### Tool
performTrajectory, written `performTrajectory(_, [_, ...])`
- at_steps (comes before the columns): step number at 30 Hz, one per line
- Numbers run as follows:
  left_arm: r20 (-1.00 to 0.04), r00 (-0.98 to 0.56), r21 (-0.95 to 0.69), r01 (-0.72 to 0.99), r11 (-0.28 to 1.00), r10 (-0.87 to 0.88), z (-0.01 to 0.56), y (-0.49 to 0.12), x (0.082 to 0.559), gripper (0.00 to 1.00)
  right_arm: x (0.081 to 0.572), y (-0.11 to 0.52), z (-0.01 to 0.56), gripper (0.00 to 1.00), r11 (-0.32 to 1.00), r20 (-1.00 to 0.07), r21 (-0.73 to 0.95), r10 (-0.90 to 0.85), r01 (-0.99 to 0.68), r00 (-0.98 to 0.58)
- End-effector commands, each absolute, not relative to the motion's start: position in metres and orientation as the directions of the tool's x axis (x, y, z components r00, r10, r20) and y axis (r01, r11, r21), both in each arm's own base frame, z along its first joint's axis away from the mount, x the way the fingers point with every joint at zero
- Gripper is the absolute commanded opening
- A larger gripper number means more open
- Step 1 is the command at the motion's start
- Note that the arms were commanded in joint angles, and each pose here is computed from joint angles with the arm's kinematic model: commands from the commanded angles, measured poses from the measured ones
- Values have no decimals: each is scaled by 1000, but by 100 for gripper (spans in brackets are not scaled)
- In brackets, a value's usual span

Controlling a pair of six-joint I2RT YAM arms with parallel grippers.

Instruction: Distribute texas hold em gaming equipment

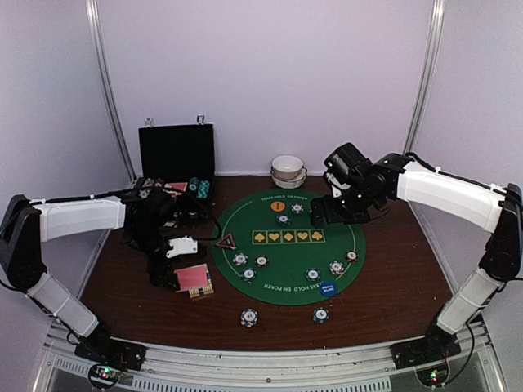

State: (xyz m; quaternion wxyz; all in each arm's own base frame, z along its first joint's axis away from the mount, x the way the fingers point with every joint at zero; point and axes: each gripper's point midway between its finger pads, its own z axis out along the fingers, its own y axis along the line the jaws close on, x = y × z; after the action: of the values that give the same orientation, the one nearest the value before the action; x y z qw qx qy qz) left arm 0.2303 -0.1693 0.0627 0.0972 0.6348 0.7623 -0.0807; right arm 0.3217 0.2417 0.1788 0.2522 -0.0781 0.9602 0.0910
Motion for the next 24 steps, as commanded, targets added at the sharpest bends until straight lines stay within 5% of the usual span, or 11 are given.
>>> performTrajectory(1, [-271,-133,-17,991,134,953,58,-178,228,98,317,241,193,100,968,-526,156,-87,-197,-846])
performTrajectory(24, [-245,-148,-46,989,141,958,41,-183,236,98,309,247,194,99,959,-522,169,-107,-226,-846])
